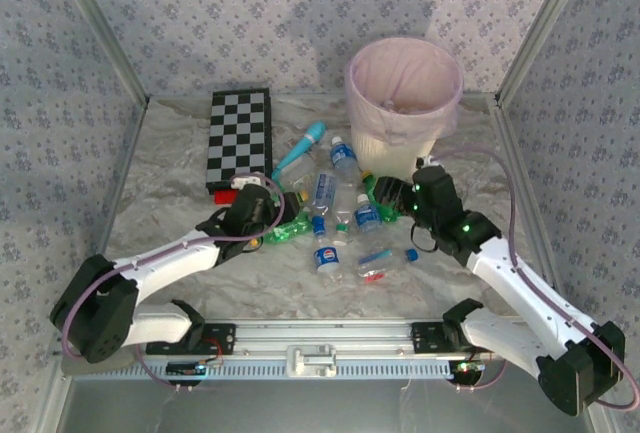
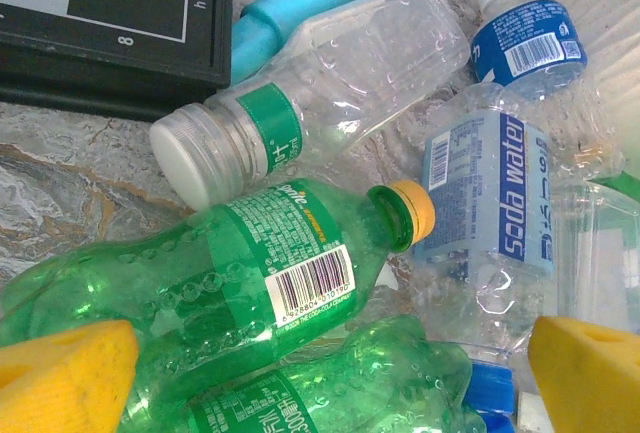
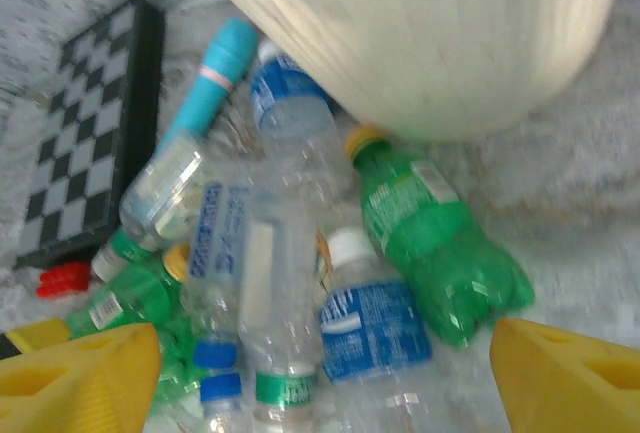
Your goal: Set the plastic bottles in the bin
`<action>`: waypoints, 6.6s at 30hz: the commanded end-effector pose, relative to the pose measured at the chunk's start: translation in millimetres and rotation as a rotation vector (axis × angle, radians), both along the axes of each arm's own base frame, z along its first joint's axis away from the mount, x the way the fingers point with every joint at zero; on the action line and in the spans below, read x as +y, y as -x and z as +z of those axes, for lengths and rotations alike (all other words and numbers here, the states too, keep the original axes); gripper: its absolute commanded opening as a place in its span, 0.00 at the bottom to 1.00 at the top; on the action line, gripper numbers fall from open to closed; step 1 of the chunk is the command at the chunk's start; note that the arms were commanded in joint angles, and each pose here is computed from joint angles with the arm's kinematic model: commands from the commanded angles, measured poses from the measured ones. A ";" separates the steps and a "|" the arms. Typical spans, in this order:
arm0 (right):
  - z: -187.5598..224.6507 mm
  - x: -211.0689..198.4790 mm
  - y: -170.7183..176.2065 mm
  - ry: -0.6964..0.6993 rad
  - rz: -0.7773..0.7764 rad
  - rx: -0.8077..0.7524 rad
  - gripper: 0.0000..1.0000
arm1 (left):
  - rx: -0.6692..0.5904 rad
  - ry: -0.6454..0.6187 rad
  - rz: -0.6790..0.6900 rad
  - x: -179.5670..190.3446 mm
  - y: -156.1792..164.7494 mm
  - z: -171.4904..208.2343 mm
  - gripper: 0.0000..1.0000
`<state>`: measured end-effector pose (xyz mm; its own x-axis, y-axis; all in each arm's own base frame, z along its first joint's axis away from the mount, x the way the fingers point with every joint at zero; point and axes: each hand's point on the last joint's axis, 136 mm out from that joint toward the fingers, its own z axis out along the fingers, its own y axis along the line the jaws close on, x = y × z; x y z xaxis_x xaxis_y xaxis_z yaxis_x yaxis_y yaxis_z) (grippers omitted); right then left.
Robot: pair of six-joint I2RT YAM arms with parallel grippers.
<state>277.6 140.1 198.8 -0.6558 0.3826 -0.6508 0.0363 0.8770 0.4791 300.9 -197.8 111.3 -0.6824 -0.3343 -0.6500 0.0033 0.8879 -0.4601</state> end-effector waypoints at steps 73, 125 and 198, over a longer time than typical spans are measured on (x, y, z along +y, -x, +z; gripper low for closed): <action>-161.5 69.7 116.6 -0.083 -0.025 0.669 0.88 | 0.006 -0.006 0.048 17.3 1.6 -3.9 1.00; 255.7 17.9 -100.0 0.359 0.096 -0.722 0.48 | 0.012 0.144 0.181 56.8 -7.1 11.0 1.00; 156.1 16.7 -64.2 0.093 0.178 -0.490 1.00 | 0.084 -0.171 -0.302 2.8 12.9 11.2 1.00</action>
<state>349.3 159.5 361.8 -0.3241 0.1294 -0.9371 -0.3523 0.9029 0.2465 295.5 -182.2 121.9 -0.7735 -0.0996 -0.6259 0.1655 0.9216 -0.3512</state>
